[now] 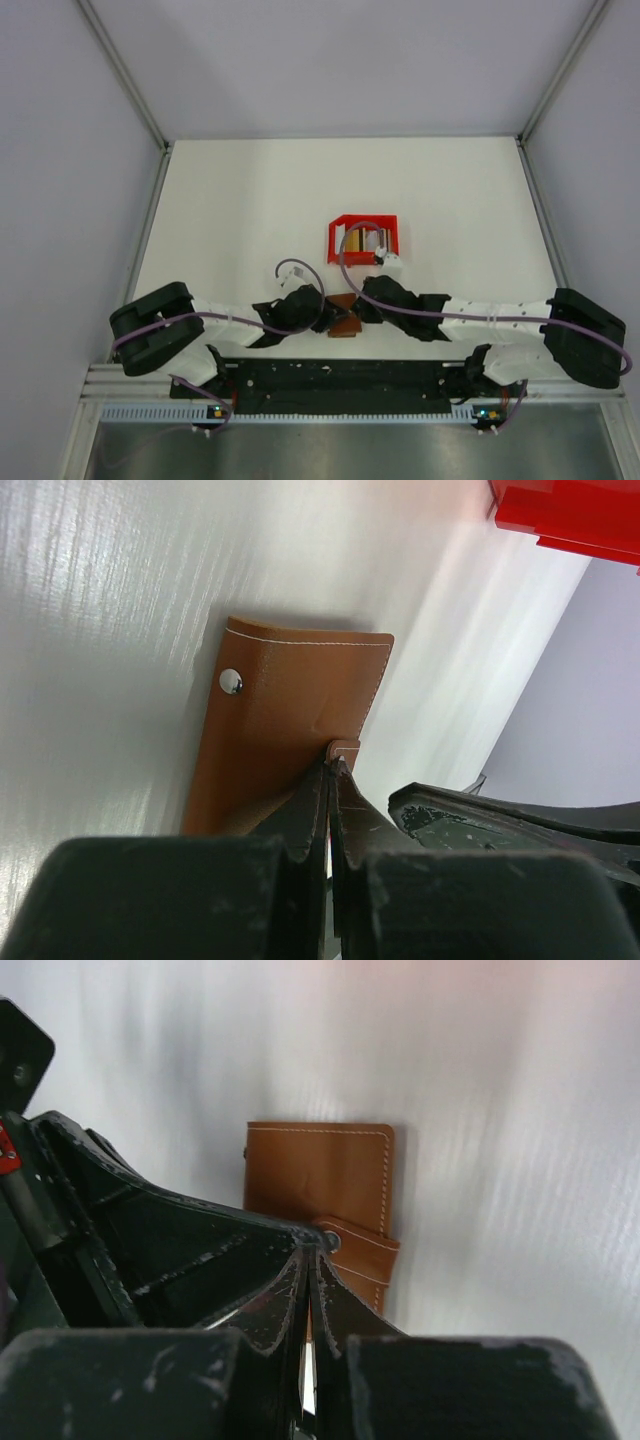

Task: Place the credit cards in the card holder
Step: Close the card holder at the center of the board.

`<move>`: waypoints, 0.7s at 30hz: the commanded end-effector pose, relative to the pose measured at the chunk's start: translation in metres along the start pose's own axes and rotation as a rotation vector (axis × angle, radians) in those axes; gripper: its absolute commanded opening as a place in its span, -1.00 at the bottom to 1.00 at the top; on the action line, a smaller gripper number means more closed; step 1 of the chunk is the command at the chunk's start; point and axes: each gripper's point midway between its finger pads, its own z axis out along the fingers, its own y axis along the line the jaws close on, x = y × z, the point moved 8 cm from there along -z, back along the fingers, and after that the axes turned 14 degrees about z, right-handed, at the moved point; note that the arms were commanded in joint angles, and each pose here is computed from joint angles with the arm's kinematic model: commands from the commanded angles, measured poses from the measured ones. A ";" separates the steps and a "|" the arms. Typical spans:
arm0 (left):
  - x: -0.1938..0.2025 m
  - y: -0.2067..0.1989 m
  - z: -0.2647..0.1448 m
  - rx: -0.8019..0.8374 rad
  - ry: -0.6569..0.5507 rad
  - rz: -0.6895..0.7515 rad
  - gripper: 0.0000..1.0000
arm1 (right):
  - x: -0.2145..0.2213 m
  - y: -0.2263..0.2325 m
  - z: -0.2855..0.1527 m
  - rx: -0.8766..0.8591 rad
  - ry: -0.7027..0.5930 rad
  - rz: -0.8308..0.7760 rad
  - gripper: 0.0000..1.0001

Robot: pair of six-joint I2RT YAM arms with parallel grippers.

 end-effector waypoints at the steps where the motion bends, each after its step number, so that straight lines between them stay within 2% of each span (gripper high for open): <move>1: 0.021 0.129 -0.023 -0.577 0.132 0.206 -1.00 | -0.004 0.017 0.008 -0.014 0.006 -0.018 -1.00; 21: 0.020 0.126 -0.021 -0.567 0.126 0.220 -1.00 | 0.012 -0.008 0.016 0.100 0.052 -0.009 -1.00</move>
